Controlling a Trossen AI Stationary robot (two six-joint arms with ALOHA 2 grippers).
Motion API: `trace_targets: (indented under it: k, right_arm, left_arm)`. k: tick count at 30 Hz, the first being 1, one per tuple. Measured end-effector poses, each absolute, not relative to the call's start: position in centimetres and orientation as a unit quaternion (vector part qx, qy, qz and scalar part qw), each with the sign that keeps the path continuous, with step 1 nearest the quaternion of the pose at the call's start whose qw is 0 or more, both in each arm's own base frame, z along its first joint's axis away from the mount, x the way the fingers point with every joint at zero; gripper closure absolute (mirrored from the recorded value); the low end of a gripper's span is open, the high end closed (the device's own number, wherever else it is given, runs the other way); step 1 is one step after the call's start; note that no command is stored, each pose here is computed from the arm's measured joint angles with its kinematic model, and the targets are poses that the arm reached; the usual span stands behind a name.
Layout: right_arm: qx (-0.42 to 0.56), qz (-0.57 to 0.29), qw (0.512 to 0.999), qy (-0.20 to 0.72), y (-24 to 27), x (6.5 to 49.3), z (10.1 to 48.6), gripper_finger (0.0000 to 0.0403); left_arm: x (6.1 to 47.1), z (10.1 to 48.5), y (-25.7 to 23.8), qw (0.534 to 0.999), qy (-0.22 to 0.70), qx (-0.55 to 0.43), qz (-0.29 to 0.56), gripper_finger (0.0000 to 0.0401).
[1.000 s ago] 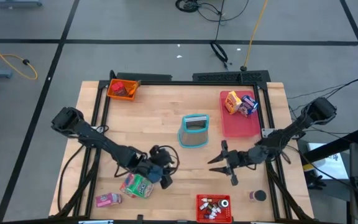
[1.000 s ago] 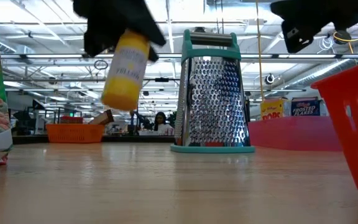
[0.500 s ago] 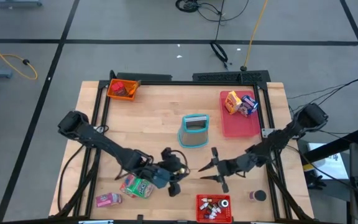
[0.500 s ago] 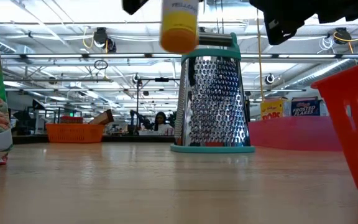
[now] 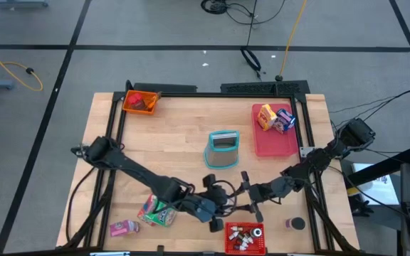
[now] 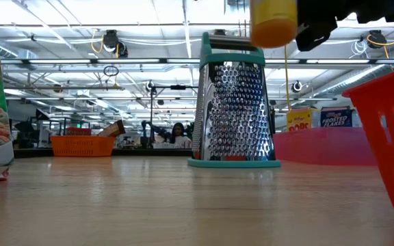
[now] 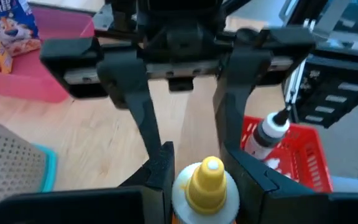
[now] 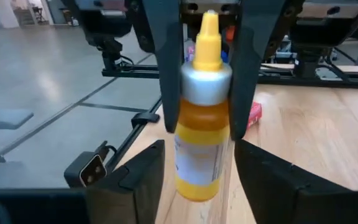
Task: Pick & Place Kitchen Items
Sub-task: Put the big yellow food coloring bottle into the red bin
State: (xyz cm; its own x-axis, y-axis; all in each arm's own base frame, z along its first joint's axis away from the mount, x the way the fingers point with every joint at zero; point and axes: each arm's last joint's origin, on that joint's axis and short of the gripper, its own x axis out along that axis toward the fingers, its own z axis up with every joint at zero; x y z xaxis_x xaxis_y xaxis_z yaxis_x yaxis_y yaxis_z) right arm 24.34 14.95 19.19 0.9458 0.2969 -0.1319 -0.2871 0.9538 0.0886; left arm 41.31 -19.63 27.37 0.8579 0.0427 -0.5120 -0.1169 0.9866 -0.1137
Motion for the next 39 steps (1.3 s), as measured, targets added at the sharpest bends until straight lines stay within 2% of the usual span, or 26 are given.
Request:
trace_targets:
  k: [7,14,20,25,30,34,39]
  right_arm:
    - [0.039,0.142,0.987,0.068,14.9,24.4,19.3,0.0182]
    - [0.043,0.142,0.988,0.054,15.1,24.7,18.9,0.0185]
    - [0.044,0.143,0.988,0.037,15.0,25.0,18.9,0.0214]
    - [0.044,0.162,0.985,0.035,15.1,25.0,19.0,0.0265]
    - [0.04,0.164,0.985,0.045,15.1,24.9,18.8,0.031]
    - [0.043,0.166,0.984,0.048,15.2,24.9,18.7,0.0317]
    - [0.06,0.199,0.977,0.055,15.5,24.8,18.7,0.0317]
  left_arm:
    - [41.7,27.8,-19.3,0.966,0.244,-0.072,0.04,0.0303]
    - [42.0,28.2,-19.2,0.972,0.222,-0.067,0.039,0.0303]
    - [42.4,28.0,-19.3,0.976,0.208,-0.061,0.034,0.0303]
    - [42.6,27.5,-19.2,0.974,0.217,-0.057,0.036,0.0303]
    - [42.6,27.2,-19.2,0.971,0.227,-0.06,0.037,0.0262]
    - [42.6,27.1,-19.1,0.971,0.228,-0.059,0.038,0.0231]
    - [42.4,26.9,-19.2,0.969,0.239,-0.048,0.037,0.022]
